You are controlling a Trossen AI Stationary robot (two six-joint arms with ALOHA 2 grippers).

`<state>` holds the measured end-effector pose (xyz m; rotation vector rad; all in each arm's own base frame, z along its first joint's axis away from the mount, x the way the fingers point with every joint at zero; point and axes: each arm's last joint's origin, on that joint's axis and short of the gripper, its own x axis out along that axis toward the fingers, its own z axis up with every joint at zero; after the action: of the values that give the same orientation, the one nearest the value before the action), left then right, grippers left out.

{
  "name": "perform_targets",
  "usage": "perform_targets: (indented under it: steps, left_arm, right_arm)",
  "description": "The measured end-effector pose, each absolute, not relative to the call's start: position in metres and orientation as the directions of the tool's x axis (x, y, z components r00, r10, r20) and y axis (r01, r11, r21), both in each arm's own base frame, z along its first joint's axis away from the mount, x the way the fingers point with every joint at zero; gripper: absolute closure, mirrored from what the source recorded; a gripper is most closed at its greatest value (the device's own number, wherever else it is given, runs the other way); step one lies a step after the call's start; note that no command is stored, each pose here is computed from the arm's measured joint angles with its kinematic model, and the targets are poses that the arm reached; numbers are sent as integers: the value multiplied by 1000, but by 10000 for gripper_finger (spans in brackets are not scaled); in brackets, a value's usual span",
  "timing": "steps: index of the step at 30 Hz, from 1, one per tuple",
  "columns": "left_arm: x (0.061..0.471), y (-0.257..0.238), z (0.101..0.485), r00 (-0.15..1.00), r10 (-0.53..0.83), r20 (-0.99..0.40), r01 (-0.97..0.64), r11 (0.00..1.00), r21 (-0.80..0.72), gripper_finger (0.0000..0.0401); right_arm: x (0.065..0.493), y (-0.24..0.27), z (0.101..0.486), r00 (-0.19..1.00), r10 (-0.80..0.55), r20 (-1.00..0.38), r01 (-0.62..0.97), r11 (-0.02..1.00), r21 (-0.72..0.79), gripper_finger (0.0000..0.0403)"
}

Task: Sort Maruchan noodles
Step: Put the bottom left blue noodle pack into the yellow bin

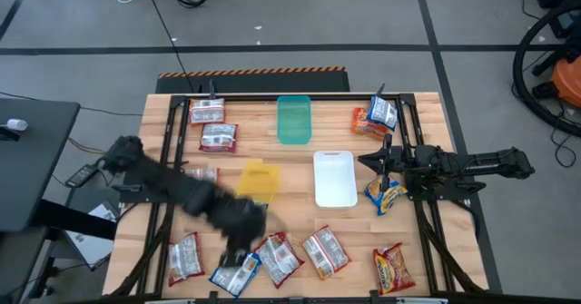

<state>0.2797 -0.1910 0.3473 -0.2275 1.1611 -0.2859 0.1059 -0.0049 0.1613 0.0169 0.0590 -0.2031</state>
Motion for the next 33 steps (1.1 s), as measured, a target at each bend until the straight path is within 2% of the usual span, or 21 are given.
perform_targets:
  steps: [3,7,11,14,18,21,27,33]
  left_arm:
    - [256,-237,338,419,-318,-850,135,948,-288,343]
    - [220,-280,317,481,-220,-848,91,975,-202,333]
    - [188,-308,287,517,-127,-846,25,991,-133,306]
    - [171,-325,264,507,-119,-854,78,993,-92,277]
    - [168,-350,237,512,-160,-844,151,984,-95,239]
    - [172,-373,217,538,-192,-821,267,962,-51,233]
    - [172,-380,182,504,-20,-863,260,957,130,232]
    - [174,-372,178,523,88,-848,210,951,228,233]
  right_arm:
    - [106,-5,161,978,-201,-60,202,979,11,360]
    - [106,-5,161,978,-201,-59,202,979,11,360]
    - [106,-5,161,978,-201,-59,202,979,11,360]
    - [106,-5,161,978,-201,-60,202,979,11,360]
    - [106,-5,161,978,-201,-60,202,979,11,360]
    - [106,-5,161,978,-201,-60,202,979,11,360]
    - [106,-5,161,978,-201,-60,202,979,11,360]
    - [106,-5,161,978,-201,-60,202,979,11,360]
